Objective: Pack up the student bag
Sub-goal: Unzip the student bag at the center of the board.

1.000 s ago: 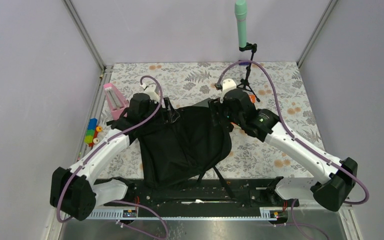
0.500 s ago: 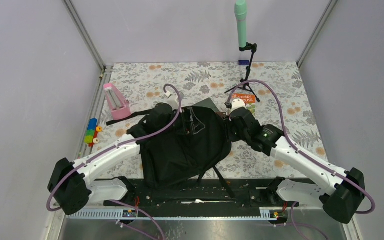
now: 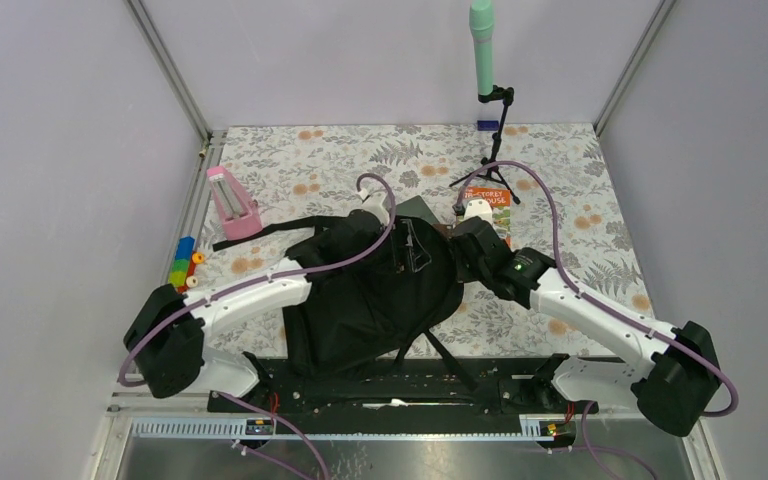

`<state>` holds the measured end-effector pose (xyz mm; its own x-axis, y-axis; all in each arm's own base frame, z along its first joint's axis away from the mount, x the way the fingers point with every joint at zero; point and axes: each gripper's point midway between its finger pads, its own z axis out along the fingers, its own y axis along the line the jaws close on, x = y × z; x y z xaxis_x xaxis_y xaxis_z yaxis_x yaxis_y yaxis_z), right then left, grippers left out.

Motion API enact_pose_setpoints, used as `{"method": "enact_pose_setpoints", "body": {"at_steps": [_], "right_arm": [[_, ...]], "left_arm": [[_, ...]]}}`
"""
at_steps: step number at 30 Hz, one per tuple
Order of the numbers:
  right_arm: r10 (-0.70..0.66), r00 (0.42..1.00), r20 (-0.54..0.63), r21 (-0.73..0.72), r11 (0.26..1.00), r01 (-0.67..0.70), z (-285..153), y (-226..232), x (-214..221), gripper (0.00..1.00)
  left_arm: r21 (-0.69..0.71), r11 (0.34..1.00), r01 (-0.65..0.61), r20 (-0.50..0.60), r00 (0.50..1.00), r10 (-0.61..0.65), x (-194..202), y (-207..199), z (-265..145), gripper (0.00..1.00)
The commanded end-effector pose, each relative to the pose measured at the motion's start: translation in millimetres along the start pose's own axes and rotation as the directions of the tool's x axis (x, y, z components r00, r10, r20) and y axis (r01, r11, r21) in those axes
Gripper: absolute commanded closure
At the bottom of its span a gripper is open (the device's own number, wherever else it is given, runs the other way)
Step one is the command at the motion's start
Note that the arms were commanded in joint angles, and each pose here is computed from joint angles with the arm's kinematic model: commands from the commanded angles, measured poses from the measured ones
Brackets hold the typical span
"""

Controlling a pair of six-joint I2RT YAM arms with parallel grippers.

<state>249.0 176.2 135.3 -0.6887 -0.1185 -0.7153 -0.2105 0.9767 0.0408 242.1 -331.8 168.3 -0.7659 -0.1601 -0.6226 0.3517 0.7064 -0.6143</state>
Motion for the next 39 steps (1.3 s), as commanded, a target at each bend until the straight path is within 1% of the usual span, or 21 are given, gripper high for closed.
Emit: {"method": "enact_pose_setpoints", "body": {"at_steps": [1,6,8,12,14,15,17,19,23,27,32,36,39], "right_arm": [[0.034,0.999,0.016,0.061,0.998,-0.035,10,-9,-3,0.99],[0.045,0.999,0.019,0.04,0.998,-0.046,10,-6,-2,1.0],[0.053,0.998,0.025,0.028,0.998,-0.054,9,-5,-3,1.0],[0.064,0.997,0.031,0.011,0.998,-0.064,6,-2,-4,1.0],[0.066,0.997,0.035,0.005,0.998,-0.067,5,-2,-4,1.0],[0.066,0.997,0.037,0.004,0.998,-0.066,5,-2,-5,1.0],[0.065,0.997,0.043,0.006,0.998,-0.066,4,-3,-6,1.0],[0.064,0.997,0.049,0.009,0.998,-0.064,3,-4,-6,1.0],[0.058,0.997,0.053,0.022,0.998,-0.059,3,-7,-7,1.0],[0.055,0.998,0.042,0.031,0.998,-0.056,7,-8,-4,1.0],[0.057,0.998,0.022,0.025,0.998,-0.058,12,-5,1,1.0],[0.057,0.998,0.005,0.015,0.998,-0.057,17,-1,5,1.0],[0.057,0.998,-0.006,0.006,0.998,-0.057,20,2,6,1.0]], "left_arm": [[-0.036,0.999,-0.023,0.084,0.996,0.026,-28,-15,18,0.23],[-0.152,0.986,-0.072,0.03,0.996,0.078,-15,1,40,0.23],[-0.185,0.979,-0.086,0.018,0.996,0.091,-12,7,47,0.27],[-0.269,0.956,-0.118,-0.009,0.993,0.12,-6,21,61,0.41],[-0.286,0.95,-0.127,-0.018,0.992,0.127,-2,24,66,0.53],[-0.294,0.947,-0.131,-0.016,0.991,0.132,-2,25,67,0.61],[-0.319,0.938,-0.133,0.014,0.989,0.145,-8,27,62,0.82],[-0.329,0.936,-0.129,0.068,0.985,0.159,-18,29,50,1.0],[-0.314,0.945,-0.096,0.168,0.974,0.155,-31,30,13,1.0],[-0.311,0.949,-0.041,0.177,0.979,0.1,-25,49,-26,1.0],[-0.34,0.938,0.061,0.189,0.982,0.004,-8,99,-68,1.0],[-0.422,0.896,0.139,0.198,0.979,-0.058,18,147,-94,1.0],[-0.457,0.868,0.196,0.211,0.971,-0.109,34,168,-107,1.0]]}}
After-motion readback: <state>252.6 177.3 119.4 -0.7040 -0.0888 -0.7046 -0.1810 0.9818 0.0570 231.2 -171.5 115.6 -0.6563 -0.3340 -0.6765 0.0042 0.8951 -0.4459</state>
